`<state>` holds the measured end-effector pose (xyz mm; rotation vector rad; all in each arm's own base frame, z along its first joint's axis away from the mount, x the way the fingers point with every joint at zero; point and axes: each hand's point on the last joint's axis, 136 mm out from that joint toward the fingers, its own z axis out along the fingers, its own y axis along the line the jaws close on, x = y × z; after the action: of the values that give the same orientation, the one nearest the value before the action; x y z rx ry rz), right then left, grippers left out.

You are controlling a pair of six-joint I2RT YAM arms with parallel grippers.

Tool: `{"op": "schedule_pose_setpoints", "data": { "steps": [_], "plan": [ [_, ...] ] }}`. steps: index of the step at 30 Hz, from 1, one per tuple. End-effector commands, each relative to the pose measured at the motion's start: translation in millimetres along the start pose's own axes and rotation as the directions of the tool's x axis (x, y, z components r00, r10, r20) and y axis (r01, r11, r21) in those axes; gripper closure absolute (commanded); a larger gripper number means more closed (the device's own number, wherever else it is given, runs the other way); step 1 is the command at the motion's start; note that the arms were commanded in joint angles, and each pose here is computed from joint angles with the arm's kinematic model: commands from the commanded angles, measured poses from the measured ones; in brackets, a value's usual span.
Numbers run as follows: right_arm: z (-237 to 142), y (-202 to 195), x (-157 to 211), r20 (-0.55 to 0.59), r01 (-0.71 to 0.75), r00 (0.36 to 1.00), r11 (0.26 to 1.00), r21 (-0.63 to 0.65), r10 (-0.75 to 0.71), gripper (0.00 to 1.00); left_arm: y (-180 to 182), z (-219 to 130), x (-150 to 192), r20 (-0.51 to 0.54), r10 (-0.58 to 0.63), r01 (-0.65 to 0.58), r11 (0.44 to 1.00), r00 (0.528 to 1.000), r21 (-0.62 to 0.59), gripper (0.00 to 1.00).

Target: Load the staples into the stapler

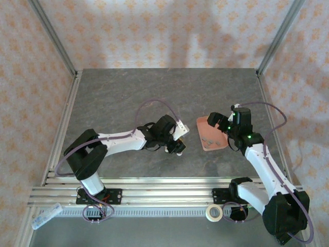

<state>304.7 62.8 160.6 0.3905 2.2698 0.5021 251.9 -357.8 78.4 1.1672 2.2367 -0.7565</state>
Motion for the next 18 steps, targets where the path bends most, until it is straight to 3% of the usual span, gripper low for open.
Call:
{"op": "schedule_pose_setpoints", "data": {
  "steps": [1, 5, 8, 11, 18],
  "plan": [
    [-4, 2, 0, 0.008, -0.006, 1.000, 1.000, -0.017, 0.006, 0.00, 8, 26, 60, -0.183, -0.013, 0.009, 1.000, 0.983, -0.022, 0.67],
    [-6, -1, 2, 0.011, -0.008, 1.000, 1.000, -0.008, 0.008, 0.00, 16, 40, 99, -0.290, -0.051, 0.035, 0.998, 0.956, -0.060, 0.70],
    [-8, 0, 1, 0.017, -0.004, 1.000, 1.000, -0.009, 0.004, 0.00, 17, 37, 100, -0.279, -0.057, 0.039, 0.997, 0.959, -0.071, 0.70],
    [-9, 2, -1, 0.017, 0.000, 1.000, 1.000, -0.013, 0.000, 0.00, 13, 28, 79, -0.223, -0.051, 0.037, 0.997, 0.973, -0.069, 0.67],
    [-12, 8, -3, 0.011, 0.004, 1.000, 0.999, -0.038, -0.004, 0.00, 2, -5, 6, -0.031, -0.021, 0.019, 0.997, 0.999, -0.069, 0.47]
  ]
}}
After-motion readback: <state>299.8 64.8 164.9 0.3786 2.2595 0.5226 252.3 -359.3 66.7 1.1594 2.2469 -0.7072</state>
